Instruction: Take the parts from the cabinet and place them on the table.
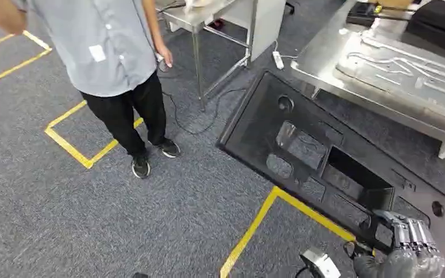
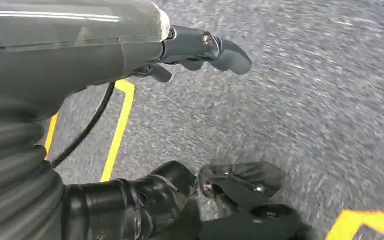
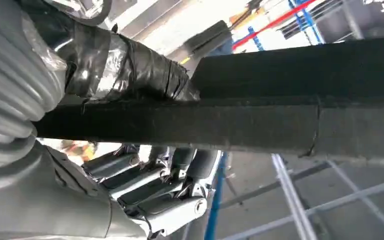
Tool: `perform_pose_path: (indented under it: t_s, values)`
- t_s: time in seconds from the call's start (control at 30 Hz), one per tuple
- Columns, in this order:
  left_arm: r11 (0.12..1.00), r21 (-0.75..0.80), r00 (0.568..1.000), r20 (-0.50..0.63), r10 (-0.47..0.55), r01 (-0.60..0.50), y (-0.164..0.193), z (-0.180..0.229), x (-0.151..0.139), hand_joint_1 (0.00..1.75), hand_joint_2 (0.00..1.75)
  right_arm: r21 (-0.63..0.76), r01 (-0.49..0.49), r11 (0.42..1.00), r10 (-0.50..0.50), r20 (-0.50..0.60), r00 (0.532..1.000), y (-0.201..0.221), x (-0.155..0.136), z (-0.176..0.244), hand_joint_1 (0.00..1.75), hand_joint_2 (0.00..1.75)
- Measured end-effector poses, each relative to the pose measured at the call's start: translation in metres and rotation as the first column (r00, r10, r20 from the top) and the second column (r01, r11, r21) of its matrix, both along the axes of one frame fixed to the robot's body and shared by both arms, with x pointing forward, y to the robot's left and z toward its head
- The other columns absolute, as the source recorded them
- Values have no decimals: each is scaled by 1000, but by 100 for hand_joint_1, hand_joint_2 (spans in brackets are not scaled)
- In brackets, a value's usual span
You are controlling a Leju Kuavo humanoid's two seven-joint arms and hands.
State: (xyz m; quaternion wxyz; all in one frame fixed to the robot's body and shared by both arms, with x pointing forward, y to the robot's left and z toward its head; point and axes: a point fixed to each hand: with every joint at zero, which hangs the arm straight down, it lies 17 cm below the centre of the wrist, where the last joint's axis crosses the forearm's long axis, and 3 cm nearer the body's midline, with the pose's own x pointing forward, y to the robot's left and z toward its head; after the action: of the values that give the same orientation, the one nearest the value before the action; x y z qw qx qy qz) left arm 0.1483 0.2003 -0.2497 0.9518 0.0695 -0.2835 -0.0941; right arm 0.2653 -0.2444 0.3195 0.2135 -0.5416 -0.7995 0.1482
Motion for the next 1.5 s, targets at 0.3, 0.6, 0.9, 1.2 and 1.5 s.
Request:
perform_pose_path:
  t_s: [0.3, 0.6, 0.9, 1.2, 1.5]
  values:
    - [1000, 2, 1000, -8, 0, 0, 2, -2, -5, 0, 175, -1, 0, 1000, 0, -2, 1000, 0, 0, -1, 175, 175]
    - [1000, -1, 1000, -10, 0, 0, 1, -2, -6, 0, 175, -1, 0, 1000, 0, -3, 1000, 0, 0, -1, 175, 175]
    - [1000, -18, 1000, 7, -8, 8, -3, 1, 1, 0, 175, -3, 0, 1000, 0, -7, 1000, 1, 0, -2, 175, 175]
    - [1000, -25, 1000, 0, -10, 10, -3, -1, -5, 0, 175, -2, 0, 1000, 0, -9, 1000, 1, 1, -3, 175, 175]
    - [999, -26, 1000, 8, -20, 21, -4, 1, 0, 0, 175, -28, -5, 1000, 4, -42, 999, 7, 5, -13, 175, 175]
